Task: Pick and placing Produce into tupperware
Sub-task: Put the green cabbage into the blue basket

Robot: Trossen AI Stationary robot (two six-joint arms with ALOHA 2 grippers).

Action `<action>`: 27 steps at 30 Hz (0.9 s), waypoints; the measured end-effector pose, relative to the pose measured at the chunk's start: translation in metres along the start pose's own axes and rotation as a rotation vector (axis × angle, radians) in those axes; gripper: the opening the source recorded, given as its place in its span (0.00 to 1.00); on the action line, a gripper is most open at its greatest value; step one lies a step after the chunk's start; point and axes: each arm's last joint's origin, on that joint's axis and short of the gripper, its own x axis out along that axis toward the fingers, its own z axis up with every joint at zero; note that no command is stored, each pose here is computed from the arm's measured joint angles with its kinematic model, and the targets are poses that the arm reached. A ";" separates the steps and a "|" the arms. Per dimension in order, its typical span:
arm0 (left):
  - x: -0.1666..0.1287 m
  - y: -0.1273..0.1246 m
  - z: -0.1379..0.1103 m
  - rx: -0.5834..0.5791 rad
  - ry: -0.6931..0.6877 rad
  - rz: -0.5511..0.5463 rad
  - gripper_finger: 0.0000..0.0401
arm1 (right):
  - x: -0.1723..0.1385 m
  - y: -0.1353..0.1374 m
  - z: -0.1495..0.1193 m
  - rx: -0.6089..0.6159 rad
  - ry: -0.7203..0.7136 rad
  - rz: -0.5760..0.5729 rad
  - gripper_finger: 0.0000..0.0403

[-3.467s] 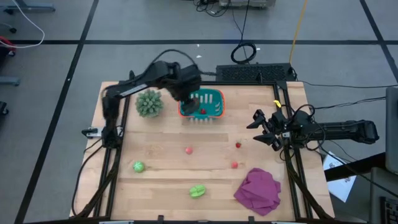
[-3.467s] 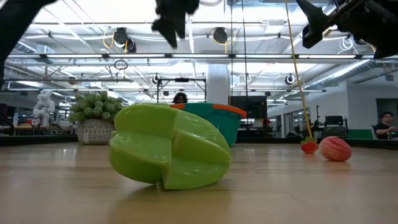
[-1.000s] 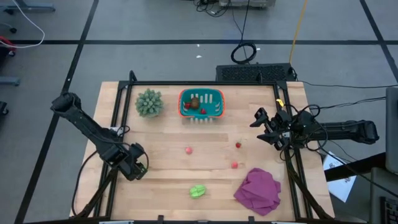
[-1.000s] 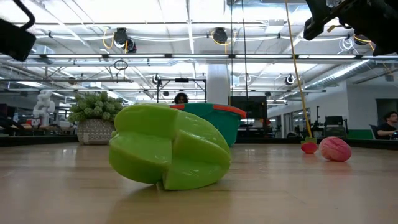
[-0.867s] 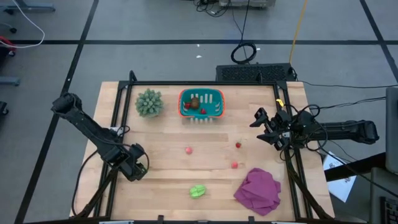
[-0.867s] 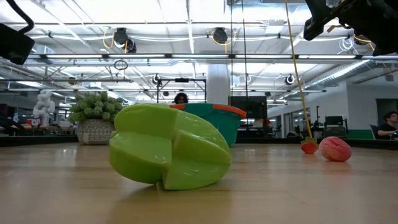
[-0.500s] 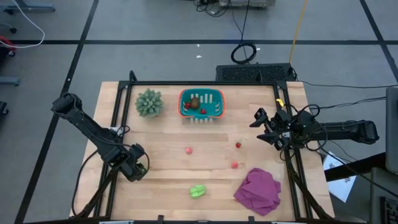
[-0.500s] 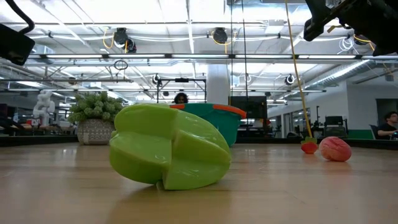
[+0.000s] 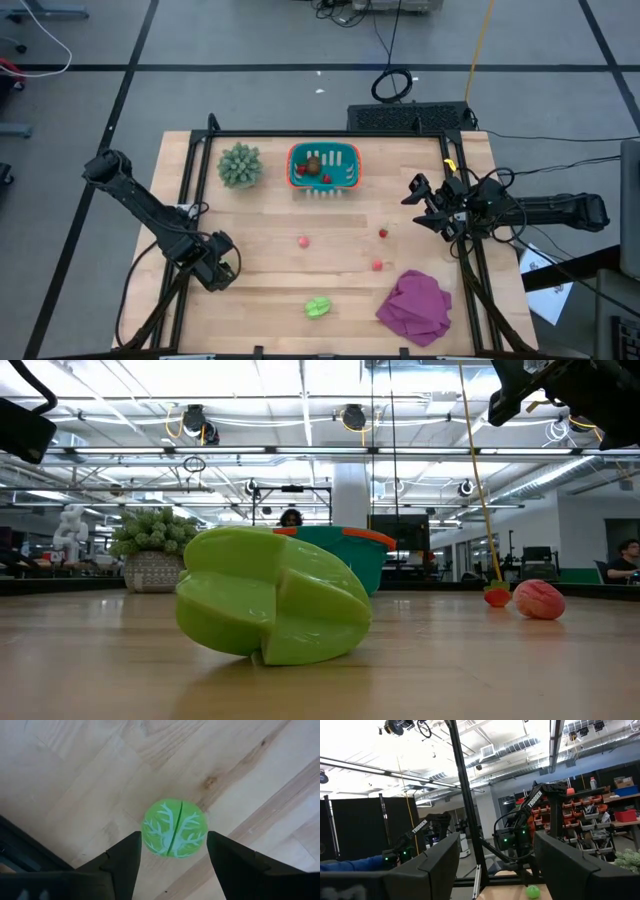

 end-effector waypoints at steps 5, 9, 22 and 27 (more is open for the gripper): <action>0.000 0.000 0.000 0.006 -0.008 0.000 0.64 | 0.000 0.000 0.000 -0.003 0.000 0.000 0.60; 0.000 0.001 0.000 0.005 -0.010 0.007 0.73 | 0.000 0.000 0.000 -0.003 0.000 0.000 0.60; 0.002 -0.003 0.000 -0.005 -0.011 -0.039 0.80 | 0.000 0.000 0.000 -0.003 0.000 0.000 0.60; 0.022 0.005 -0.003 -0.038 0.031 -0.049 0.80 | 0.000 0.000 0.000 -0.003 0.000 0.000 0.60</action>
